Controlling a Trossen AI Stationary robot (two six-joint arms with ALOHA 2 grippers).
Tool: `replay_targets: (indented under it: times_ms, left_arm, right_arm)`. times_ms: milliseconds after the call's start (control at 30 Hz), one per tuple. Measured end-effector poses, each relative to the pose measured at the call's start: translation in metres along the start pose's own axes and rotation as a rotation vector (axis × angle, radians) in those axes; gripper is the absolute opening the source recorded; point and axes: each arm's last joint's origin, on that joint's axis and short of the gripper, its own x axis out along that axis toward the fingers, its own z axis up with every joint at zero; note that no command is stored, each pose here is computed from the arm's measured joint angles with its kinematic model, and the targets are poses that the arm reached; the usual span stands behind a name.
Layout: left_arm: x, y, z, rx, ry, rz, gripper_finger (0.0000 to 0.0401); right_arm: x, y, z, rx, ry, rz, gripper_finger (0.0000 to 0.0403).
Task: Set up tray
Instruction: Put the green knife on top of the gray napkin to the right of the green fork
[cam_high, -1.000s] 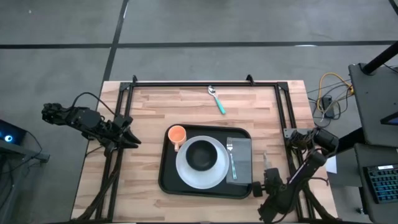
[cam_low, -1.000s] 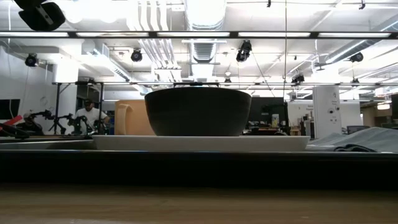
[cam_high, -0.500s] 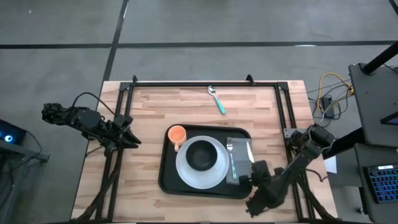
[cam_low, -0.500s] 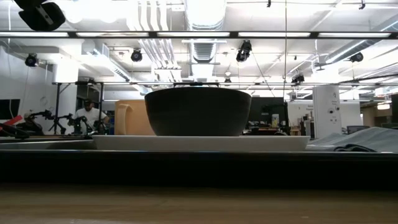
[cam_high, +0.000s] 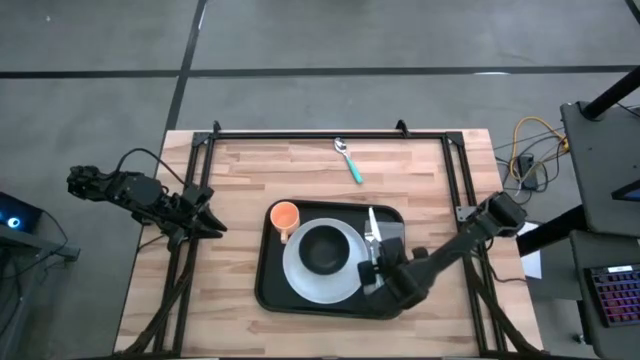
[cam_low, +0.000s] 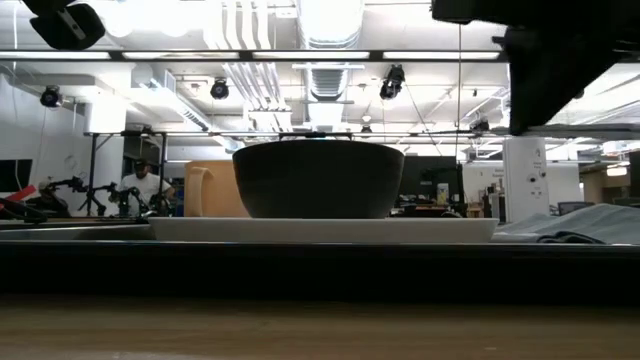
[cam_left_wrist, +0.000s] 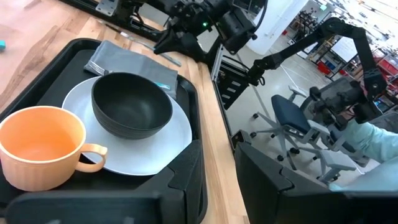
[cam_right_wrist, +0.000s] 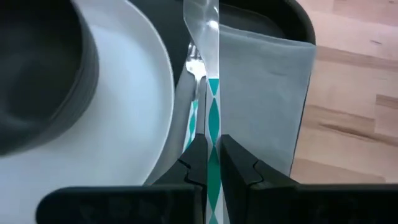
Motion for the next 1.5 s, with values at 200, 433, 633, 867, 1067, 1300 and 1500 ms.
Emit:
replay_targets:
  times_ms: [200, 433, 633, 867, 1067, 1300, 1500]
  left_arm:
    - [0.000, 0.000, 0.000, 0.000, 0.000, 0.000, 0.0079]
    - [0.000, 0.000, 0.000, 0.000, 0.000, -0.001, 0.0079]
    - [0.000, 0.000, 0.000, 0.000, 0.000, -0.001, 0.0079]
    - [0.000, 0.000, 0.000, 0.000, 0.000, -0.001, 0.0079]
    - [0.000, 0.000, 0.000, 0.000, 0.000, -0.001, 0.0079]
    - [0.000, 0.000, 0.000, 0.000, 0.000, -0.001, 0.0079]
    - [0.000, 0.000, 0.000, 0.000, 0.000, -0.001, 0.0079]
  right_arm:
    - [0.011, 0.000, 0.004, 0.085, -0.010, -0.020, 0.0013]
    - [0.033, -0.003, -0.005, 0.121, 0.000, -0.009, 0.0013]
    - [0.055, -0.012, -0.014, 0.140, 0.016, -0.018, 0.0013]
    - [0.079, -0.019, -0.023, 0.169, 0.058, 0.013, 0.0013]
    - [0.088, -0.023, -0.026, 0.178, 0.059, 0.033, 0.0012]
    - [0.078, -0.017, -0.022, 0.139, 0.059, 0.025, 0.0012]
    - [0.076, -0.017, -0.021, 0.150, 0.059, 0.004, 0.0012]
